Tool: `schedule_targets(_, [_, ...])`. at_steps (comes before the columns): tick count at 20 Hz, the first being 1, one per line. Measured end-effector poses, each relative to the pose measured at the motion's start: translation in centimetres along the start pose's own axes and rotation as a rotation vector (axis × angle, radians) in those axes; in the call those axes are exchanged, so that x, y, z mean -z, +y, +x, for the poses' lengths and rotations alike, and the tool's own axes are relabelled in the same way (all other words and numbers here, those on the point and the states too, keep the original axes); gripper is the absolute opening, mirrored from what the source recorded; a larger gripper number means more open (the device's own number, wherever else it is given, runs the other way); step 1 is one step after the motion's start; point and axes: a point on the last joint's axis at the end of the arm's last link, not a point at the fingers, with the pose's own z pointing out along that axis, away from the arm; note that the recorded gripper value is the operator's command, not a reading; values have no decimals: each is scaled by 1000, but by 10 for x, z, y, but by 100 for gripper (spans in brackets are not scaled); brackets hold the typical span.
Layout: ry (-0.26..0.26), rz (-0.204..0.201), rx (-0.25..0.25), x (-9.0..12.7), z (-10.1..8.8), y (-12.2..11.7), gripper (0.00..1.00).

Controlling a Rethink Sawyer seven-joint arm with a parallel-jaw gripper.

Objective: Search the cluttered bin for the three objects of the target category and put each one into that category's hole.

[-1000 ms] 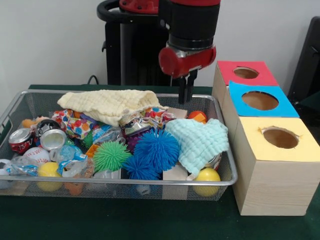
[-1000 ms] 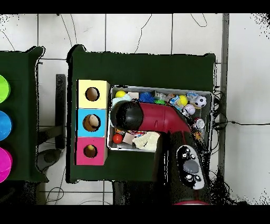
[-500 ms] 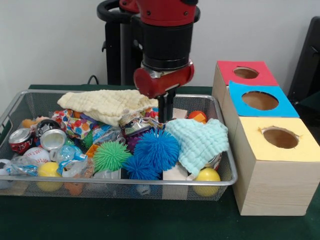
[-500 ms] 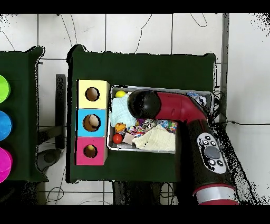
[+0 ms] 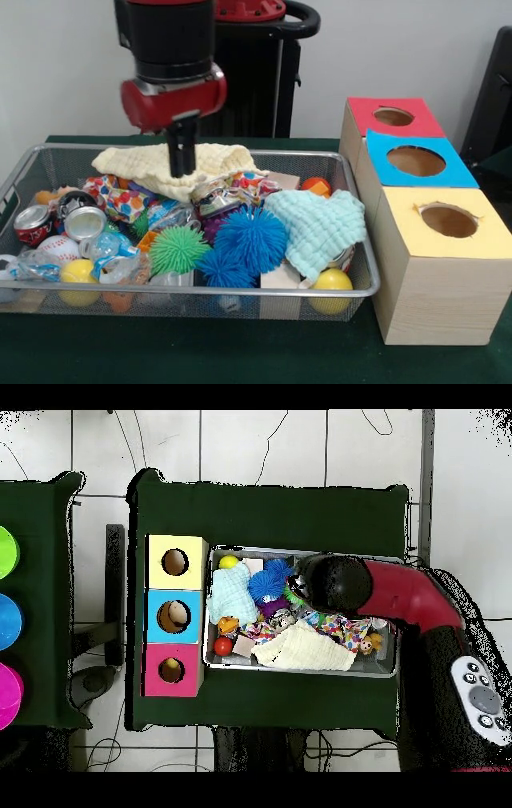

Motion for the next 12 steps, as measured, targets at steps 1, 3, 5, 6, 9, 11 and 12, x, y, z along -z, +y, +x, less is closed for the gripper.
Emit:
schedule_targets(1, [1,3,-2,9,10,-10,0])
schedule_targets(3, [4,7,1,16,16,-16,0])
schedule_targets(5, [9,8,8,22,23,-23,0])
schedule_targets(6, [10,7,15,25,26,-26,0])
schedule_targets(9, [9,-2,33,25,31,-30,0])
schedule_targets(11, [12,-14,87,20,37,-34,100])
schedule_targets(12, [12,-14,92,20,37,-34,100])
